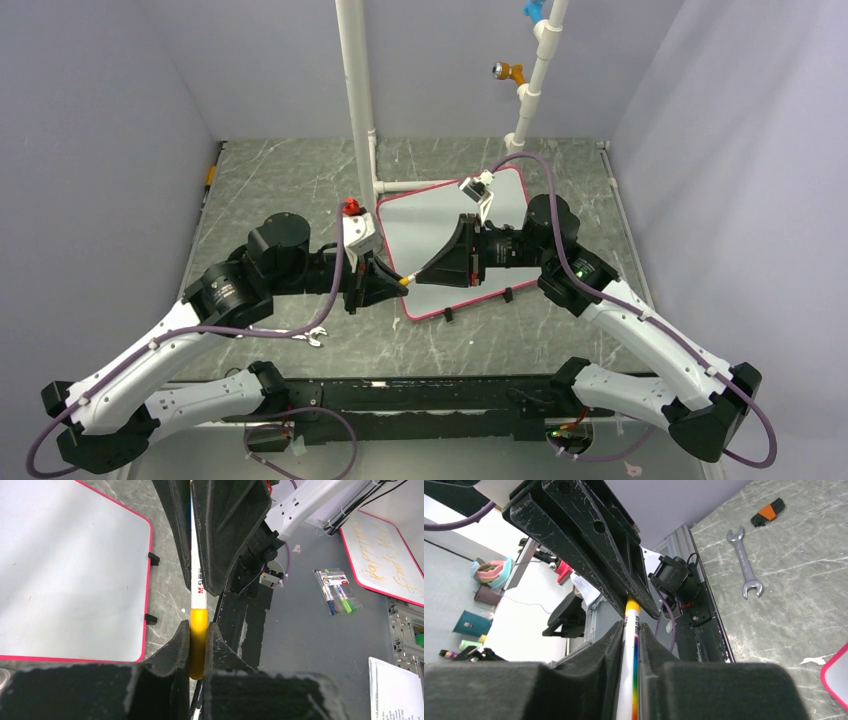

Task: Write a sentence on the whiteboard
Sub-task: Pass from the right arm to the left

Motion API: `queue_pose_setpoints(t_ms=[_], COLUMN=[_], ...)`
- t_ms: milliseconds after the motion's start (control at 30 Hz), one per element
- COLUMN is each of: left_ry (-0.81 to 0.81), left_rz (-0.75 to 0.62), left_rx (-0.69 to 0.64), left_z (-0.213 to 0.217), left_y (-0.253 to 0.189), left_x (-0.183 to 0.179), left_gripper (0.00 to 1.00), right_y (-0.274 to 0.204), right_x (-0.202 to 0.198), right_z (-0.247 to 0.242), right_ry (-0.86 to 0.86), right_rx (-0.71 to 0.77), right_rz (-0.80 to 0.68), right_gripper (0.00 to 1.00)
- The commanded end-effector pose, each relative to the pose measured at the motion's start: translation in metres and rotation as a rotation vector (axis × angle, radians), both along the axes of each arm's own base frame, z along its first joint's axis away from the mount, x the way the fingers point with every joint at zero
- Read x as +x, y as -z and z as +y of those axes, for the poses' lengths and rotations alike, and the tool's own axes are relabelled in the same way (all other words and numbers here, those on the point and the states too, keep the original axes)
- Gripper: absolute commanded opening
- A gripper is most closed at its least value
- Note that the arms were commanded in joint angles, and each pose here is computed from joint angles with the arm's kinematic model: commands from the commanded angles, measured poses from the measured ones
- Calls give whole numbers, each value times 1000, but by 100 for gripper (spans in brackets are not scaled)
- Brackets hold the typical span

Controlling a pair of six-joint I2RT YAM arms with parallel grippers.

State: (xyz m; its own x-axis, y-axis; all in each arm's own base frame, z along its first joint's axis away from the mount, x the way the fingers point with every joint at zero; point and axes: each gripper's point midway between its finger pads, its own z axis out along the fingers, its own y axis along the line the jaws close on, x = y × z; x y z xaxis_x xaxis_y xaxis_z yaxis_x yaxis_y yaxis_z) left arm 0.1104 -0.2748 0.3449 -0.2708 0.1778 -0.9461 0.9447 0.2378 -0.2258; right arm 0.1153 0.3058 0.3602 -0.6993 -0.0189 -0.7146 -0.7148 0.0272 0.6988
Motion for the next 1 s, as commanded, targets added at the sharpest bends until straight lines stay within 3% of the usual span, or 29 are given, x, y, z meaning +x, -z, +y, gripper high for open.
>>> queue_pose_setpoints(t_ms=[0, 67, 133, 600, 967], left_ry=[23, 24, 25, 38, 11], left_rz=[-13, -9, -9, 0, -9], left_rx=[-63, -61, -61, -45, -12], left_z=[-5, -5, -5, -3, 9], left_y=[-15, -14, -14, -9, -2], left_x=[-3, -3, -4, -7, -9], left_gripper=[0, 0, 0, 0, 0], right_y=[-21, -18, -19, -23, -24], right_x=[0, 0, 0, 4, 1], right_z=[-1, -1, -1, 2, 0], right_ry=[7, 8, 7, 12, 0], right_rx=[65, 50, 50, 55, 37], right_rz=[-77, -65, -64, -62, -78], right_gripper=[30, 42, 44, 36, 46])
